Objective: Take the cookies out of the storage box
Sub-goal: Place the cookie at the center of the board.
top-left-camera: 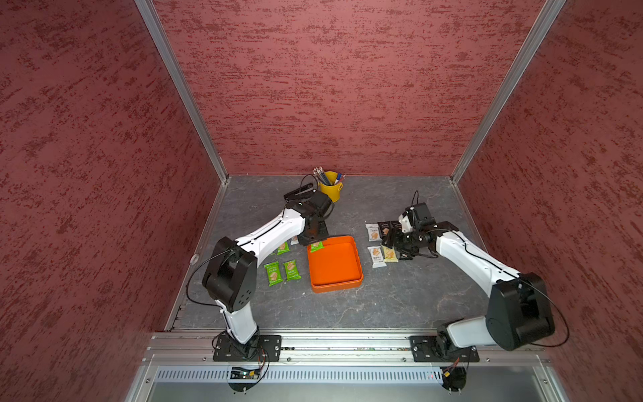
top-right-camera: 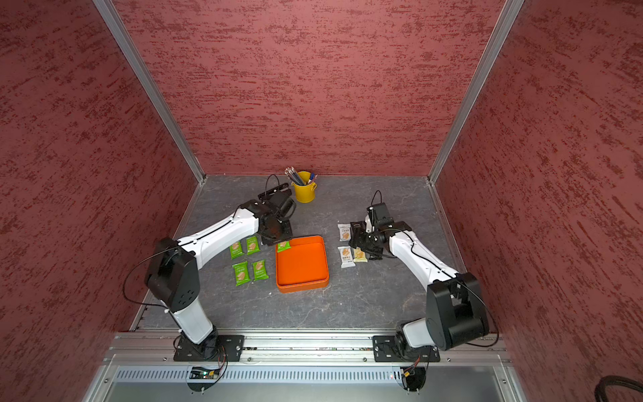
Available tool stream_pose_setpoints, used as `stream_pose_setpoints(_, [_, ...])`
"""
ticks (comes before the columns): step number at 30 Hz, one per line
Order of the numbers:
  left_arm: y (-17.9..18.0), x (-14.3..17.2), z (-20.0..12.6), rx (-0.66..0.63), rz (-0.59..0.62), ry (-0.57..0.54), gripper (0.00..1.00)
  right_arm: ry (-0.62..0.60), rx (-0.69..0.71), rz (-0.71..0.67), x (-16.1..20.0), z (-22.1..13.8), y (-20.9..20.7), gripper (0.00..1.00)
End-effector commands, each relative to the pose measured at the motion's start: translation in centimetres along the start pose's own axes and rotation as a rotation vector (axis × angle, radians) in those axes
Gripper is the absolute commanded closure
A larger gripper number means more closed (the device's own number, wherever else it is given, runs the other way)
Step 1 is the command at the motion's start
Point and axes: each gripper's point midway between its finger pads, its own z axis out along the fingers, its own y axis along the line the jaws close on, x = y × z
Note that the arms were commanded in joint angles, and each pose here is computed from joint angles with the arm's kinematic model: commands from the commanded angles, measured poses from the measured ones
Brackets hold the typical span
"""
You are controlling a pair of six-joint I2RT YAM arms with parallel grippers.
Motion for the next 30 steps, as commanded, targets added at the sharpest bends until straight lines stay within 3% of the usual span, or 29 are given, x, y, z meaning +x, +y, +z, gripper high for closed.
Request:
stream_pose_setpoints(1, [3.3, -0.7, -0.6, -0.042, 0.017, 0.013, 0.59, -0.055, -0.046, -0.008, -2.3, -0.1, 2.4, 0.35])
stream_pose_setpoints(7, [8.9, -2.1, -0.9, -0.071, -0.076, 0.017, 0.59, -0.053, -0.052, -0.034, -3.5, 1.0, 4.7, 0.35])
stream_pose_setpoints(18, [19.2, -1.0, 0.1, -0.089, -0.349, 0.030, 0.58, -0.040, -0.058, -0.075, -5.3, 2.7, 7.0, 0.35])
stream_pose_setpoints(23, [22.2, -0.1, 1.4, -0.090, -0.449, 0.044, 0.58, -0.033, -0.061, -0.086, -5.8, 3.2, 7.7, 0.35])
stream_pose_setpoints(30, [24.8, 0.8, 2.9, -0.132, -0.473, 0.067, 0.58, -0.029, -0.051, -0.090, -5.7, 3.2, 7.8, 0.35])
